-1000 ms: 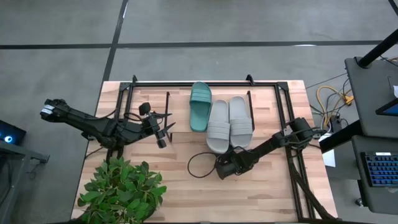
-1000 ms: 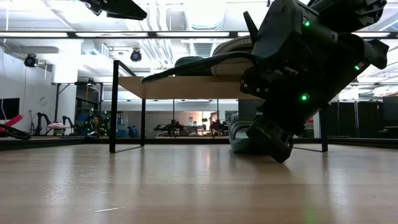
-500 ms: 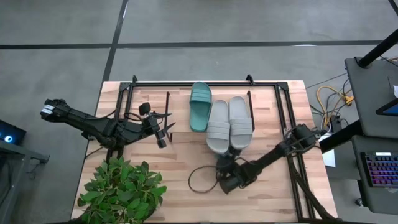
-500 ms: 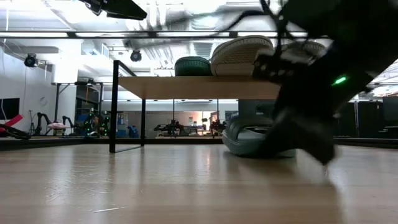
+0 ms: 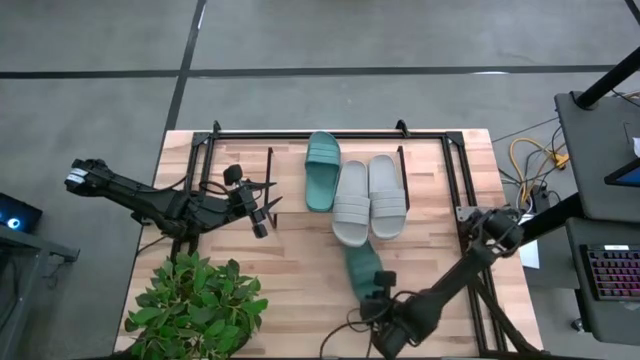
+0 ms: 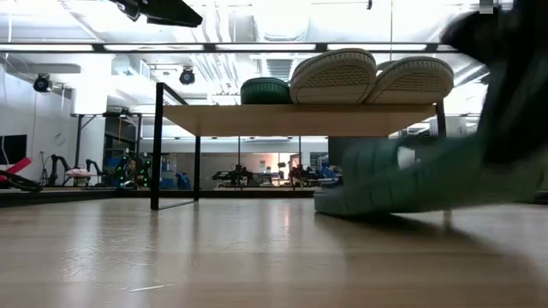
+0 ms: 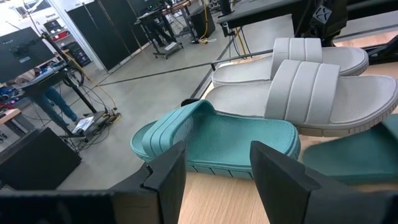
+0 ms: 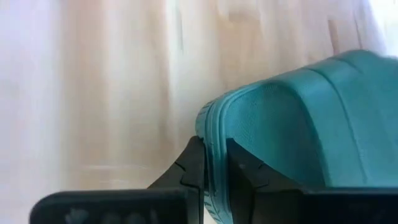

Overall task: Pick and place slides into the shelf
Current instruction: Put the green slides on the shelf

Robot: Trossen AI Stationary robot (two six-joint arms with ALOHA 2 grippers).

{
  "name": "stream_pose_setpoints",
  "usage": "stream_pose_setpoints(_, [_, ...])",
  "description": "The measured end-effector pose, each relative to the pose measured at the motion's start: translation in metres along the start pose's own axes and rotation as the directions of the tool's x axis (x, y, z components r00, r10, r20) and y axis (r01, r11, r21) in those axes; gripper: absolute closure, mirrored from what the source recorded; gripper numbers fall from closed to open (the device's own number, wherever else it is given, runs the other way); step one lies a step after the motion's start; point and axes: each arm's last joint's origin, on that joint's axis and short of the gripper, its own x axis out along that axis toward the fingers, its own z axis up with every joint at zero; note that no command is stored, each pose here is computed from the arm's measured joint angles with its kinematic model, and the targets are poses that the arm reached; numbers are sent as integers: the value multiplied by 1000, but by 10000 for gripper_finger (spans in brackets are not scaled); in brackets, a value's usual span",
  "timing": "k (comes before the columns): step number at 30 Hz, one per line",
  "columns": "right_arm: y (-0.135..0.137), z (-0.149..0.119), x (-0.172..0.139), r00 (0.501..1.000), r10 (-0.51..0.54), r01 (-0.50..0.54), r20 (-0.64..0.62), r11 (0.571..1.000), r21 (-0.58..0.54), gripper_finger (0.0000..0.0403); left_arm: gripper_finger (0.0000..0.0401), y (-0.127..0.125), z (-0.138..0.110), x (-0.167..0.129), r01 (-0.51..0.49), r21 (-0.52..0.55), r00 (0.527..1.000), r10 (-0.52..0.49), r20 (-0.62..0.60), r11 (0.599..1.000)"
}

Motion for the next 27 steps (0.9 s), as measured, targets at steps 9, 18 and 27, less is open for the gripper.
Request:
stream_pose_setpoints(9, [-14, 20, -63, 997, 17, -12, 70, 998, -64, 377, 239, 1, 6, 0, -8, 1, 999, 8, 48, 1000])
stream_pose_setpoints(18, [-39, 21, -95, 992, 15, -10, 127, 999, -41, 377, 239, 1, 7, 0, -9, 1, 999, 9, 53, 1000])
stream_pose_setpoints(27, [-38, 43, -132, 929, 84, -103, 360, 994, 34, 379, 239, 0, 10, -1, -10, 47, 997, 6, 81, 999])
